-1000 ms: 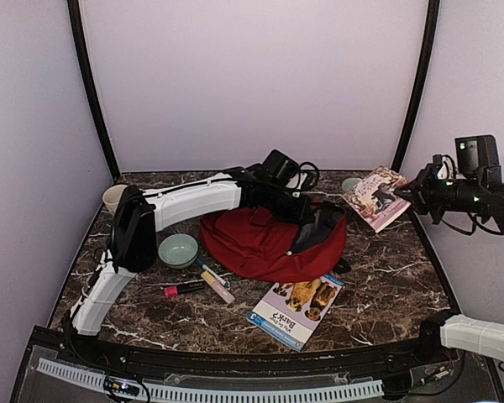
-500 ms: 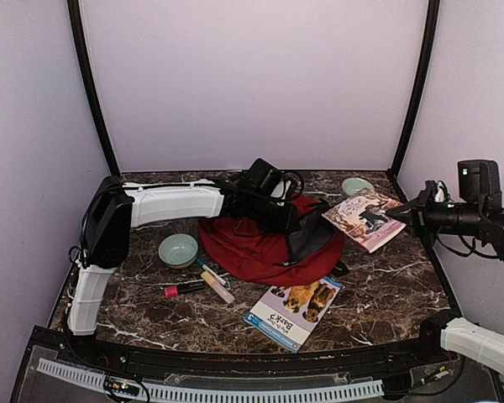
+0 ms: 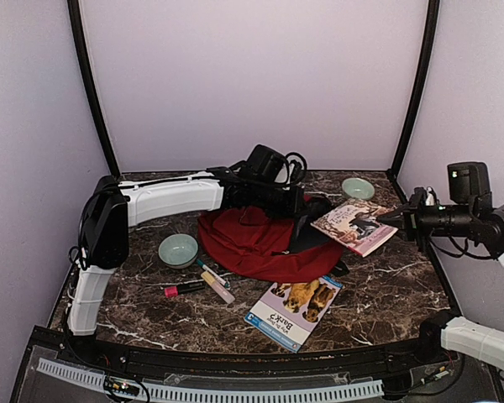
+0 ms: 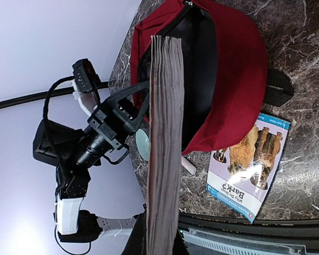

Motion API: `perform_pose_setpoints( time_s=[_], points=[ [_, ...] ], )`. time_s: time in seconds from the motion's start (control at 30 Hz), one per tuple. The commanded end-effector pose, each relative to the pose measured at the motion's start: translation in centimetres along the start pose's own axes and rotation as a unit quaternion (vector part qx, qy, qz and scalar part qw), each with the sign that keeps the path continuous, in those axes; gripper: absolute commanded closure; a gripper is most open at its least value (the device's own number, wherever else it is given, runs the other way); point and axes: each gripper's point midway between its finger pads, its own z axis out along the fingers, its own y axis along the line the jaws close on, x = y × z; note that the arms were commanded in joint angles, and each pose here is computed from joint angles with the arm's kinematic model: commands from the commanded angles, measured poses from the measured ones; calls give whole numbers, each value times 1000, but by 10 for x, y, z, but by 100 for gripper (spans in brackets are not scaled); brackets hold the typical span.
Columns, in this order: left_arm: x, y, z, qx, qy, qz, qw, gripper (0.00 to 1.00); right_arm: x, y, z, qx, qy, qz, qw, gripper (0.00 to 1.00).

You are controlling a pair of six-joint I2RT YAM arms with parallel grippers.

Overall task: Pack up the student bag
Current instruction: Place the book in the largest pocket of the bag.

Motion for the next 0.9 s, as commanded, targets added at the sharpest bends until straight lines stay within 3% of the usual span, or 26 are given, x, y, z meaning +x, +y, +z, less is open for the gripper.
perform_pose_setpoints(
  time_s=[0.0,0.17,0.5,0.7,0.87],
  points=[
    [-13,-24,-9,34,-11,-2,999,100,-15,3,9,-10,-32,8,999,100],
    [-5,-28,-8,39,3,-6,999,100,-29,-8,40,8,-34,14,999,100],
    [7,-50,-4,37,-4,24,999,100,-31,-27,104,36,53,-61,996,100],
    [4,-55,-8,42,-5,37,998,100,-33,-1,124,-48,71,-105,991,100],
    [2,-54,-14,28,-4,38,999,100,-31,-2,146,-71,107,-125,984,100]
  ],
)
